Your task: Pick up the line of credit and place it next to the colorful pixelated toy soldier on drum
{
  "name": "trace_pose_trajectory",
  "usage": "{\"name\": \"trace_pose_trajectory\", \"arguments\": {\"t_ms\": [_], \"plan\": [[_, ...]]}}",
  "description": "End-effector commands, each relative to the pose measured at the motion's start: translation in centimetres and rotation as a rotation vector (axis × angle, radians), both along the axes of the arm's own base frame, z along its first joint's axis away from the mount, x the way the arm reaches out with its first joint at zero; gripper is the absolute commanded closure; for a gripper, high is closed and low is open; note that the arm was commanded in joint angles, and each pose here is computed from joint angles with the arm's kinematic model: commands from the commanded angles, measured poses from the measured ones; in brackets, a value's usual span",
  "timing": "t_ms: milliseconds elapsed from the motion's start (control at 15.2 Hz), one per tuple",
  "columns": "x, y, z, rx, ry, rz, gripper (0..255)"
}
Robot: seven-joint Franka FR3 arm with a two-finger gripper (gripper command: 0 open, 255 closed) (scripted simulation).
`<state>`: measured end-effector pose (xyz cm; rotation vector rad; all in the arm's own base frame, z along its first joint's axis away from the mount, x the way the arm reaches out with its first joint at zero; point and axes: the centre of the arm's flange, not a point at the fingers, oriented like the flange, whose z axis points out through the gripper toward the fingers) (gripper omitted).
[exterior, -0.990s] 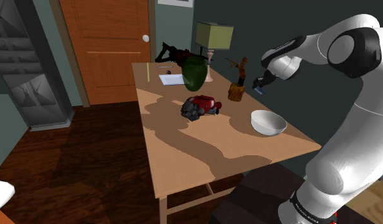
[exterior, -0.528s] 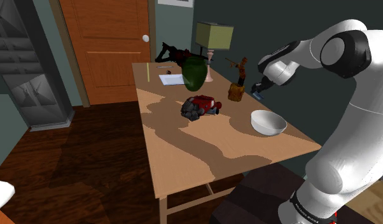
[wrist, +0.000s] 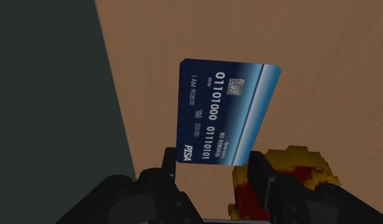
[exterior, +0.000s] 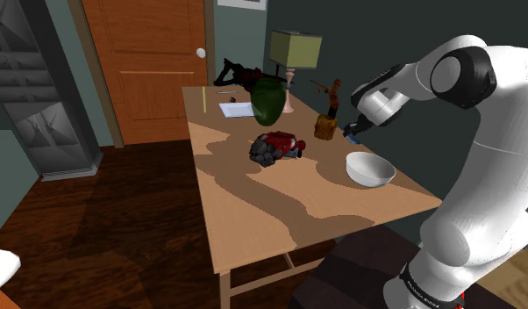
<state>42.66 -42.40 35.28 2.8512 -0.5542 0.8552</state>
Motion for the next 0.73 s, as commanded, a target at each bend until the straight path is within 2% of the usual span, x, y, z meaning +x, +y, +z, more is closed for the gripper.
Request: {"name": "trace_pose_trajectory", "arguments": {"t_ms": [0, 132, 594, 660], "plan": [[0.0, -0.1, -1.2, 0.0, 0.0, 0.0, 255], [0.0, -0.1, -2.3, 0.0, 0.0, 0.0, 255], [0.0, -0.1, -2.3, 0.0, 0.0, 0.0, 255], [0.0, -0.1, -2.3, 0.0, 0.0, 0.0, 0]]}}
